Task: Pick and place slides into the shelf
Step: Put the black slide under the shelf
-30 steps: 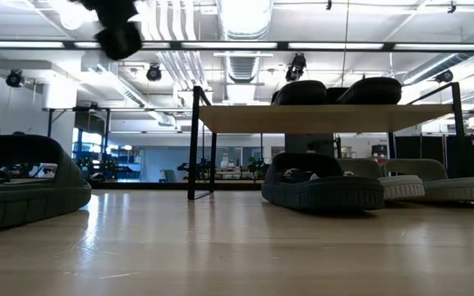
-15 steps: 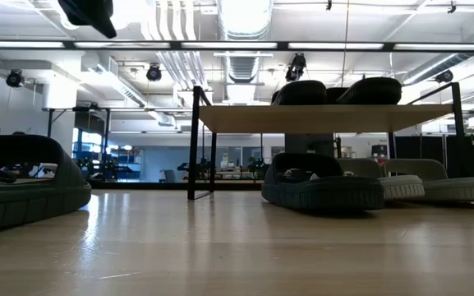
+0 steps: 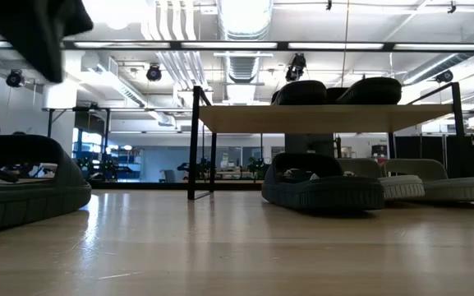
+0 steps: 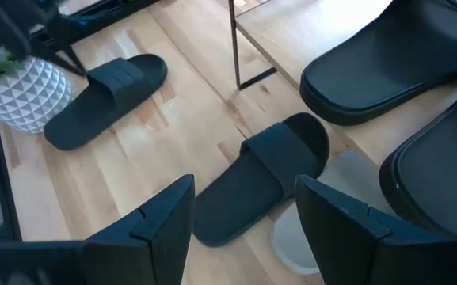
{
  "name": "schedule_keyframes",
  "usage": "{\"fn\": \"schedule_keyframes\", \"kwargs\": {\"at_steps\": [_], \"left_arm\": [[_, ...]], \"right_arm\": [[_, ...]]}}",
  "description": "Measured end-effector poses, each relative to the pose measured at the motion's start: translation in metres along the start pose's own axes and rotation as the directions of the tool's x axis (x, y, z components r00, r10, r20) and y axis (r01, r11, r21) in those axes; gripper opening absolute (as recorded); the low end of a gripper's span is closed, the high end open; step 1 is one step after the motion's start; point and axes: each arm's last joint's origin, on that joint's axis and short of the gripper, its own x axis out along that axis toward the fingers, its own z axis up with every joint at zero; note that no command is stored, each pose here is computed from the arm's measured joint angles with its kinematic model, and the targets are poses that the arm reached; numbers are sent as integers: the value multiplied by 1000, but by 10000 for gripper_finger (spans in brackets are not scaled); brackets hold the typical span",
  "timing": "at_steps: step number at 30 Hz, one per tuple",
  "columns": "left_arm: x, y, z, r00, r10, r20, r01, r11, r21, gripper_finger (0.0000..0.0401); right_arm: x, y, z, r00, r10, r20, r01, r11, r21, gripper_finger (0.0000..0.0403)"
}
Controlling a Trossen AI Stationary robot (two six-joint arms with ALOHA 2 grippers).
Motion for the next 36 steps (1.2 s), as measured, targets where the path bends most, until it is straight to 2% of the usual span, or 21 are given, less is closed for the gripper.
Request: {"fn": "schedule_keyframes", "kwargs": {"at_steps": [5,11,14,18,21,25,29,32,36], "left_arm": [[19,-18,-2,984,-115,-139,117,993,3,0],[13,-26,6,976,-176,-127,174,984,-28,0],[7,-25,10,978,-182,-101,175,982,-68,0],[7,-23,10,981,-171,-93,165,984,-69,2],[8,-22,9,981,-163,-100,157,985,-69,21],[8,-21,10,982,-160,-104,147,981,-123,74],[8,-19,8,992,-94,-82,84,989,-118,127],[9,-17,4,998,14,-62,-20,996,-92,137],[17,-17,-2,985,116,-127,-125,990,-62,139]], "right_arm": [[0,0,0,1000,0,0,0,1000,-21,210],[0,-3,-2,1000,-23,-12,22,999,-45,210],[0,-4,-3,999,-38,-18,37,998,-59,210],[1,-6,-4,998,-54,-19,53,996,-72,210],[3,-7,-6,998,-65,-22,63,995,-81,210],[7,-8,-11,996,-81,-29,78,993,-94,210],[11,-10,-16,995,-97,-37,93,990,-110,210],[12,-11,-17,994,-103,-40,98,988,-116,210],[12,-11,-17,994,-105,-41,100,988,-121,210]]}}
